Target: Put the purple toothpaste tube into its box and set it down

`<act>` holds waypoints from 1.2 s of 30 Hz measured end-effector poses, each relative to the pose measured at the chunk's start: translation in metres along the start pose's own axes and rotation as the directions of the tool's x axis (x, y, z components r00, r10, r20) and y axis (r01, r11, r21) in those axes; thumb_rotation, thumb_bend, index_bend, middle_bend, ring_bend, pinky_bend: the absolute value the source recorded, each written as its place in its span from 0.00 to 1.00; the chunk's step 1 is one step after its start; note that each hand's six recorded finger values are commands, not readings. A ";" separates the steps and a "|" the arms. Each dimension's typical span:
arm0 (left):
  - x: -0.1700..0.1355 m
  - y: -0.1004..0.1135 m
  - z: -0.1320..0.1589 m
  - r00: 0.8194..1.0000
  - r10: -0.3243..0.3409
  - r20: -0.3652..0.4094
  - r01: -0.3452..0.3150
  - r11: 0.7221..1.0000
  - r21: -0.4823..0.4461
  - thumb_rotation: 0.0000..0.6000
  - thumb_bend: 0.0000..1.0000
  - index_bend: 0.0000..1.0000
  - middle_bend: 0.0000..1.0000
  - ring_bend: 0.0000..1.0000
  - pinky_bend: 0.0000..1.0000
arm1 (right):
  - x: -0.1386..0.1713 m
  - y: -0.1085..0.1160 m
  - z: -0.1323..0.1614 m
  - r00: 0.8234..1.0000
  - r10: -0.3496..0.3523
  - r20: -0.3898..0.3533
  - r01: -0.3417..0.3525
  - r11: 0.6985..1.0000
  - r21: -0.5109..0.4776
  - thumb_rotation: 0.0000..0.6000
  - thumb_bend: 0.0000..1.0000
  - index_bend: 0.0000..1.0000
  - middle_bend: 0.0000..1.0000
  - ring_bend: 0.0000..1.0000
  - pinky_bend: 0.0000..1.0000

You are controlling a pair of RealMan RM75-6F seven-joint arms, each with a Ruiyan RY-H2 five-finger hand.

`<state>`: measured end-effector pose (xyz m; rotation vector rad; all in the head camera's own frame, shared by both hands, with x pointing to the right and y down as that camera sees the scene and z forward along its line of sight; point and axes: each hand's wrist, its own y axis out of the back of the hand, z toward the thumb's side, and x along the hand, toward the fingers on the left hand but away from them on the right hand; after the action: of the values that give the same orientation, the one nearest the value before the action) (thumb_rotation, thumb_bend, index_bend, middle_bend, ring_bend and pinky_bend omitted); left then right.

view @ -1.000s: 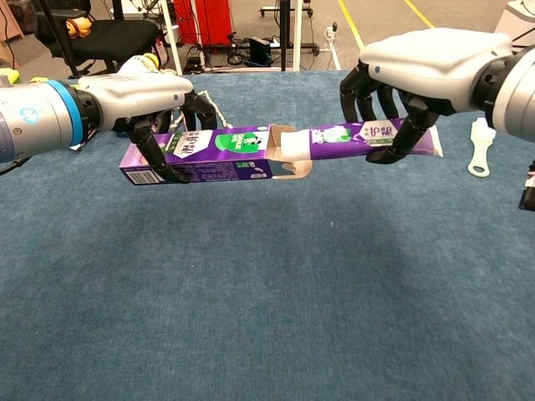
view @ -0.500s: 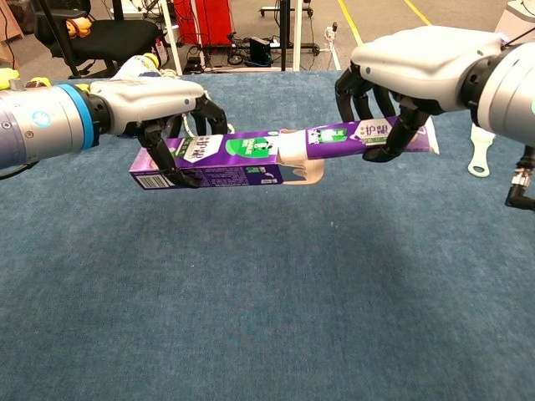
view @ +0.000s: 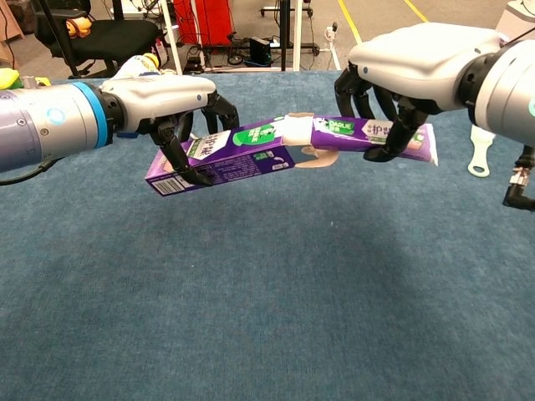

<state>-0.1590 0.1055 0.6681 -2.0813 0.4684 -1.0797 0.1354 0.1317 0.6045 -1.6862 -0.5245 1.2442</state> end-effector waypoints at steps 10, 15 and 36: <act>0.004 0.002 0.000 1.000 -0.015 -0.014 0.015 1.000 0.004 1.00 0.23 0.44 0.34 0.29 0.52 | 0.000 0.002 0.005 1.000 -0.006 -0.001 0.006 1.000 0.021 1.00 0.48 0.49 0.55 0.57 0.58; 0.009 0.003 0.002 0.999 -0.032 -0.030 0.033 0.999 0.010 1.00 0.23 0.44 0.34 0.29 0.52 | 0.001 0.002 0.008 1.000 -0.008 -0.003 0.008 0.999 0.040 1.00 0.48 0.49 0.55 0.57 0.58; 0.016 0.014 0.017 0.995 -0.061 -0.078 0.070 0.991 0.118 1.00 0.23 0.44 0.34 0.29 0.52 | -0.005 -0.006 0.007 1.000 -0.008 0.008 0.007 0.987 0.160 1.00 0.49 0.49 0.56 0.57 0.60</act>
<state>-0.1359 0.0935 0.6599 -1.9681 0.3638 -1.1979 0.1284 0.1337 0.6113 -1.5431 -0.4239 1.2545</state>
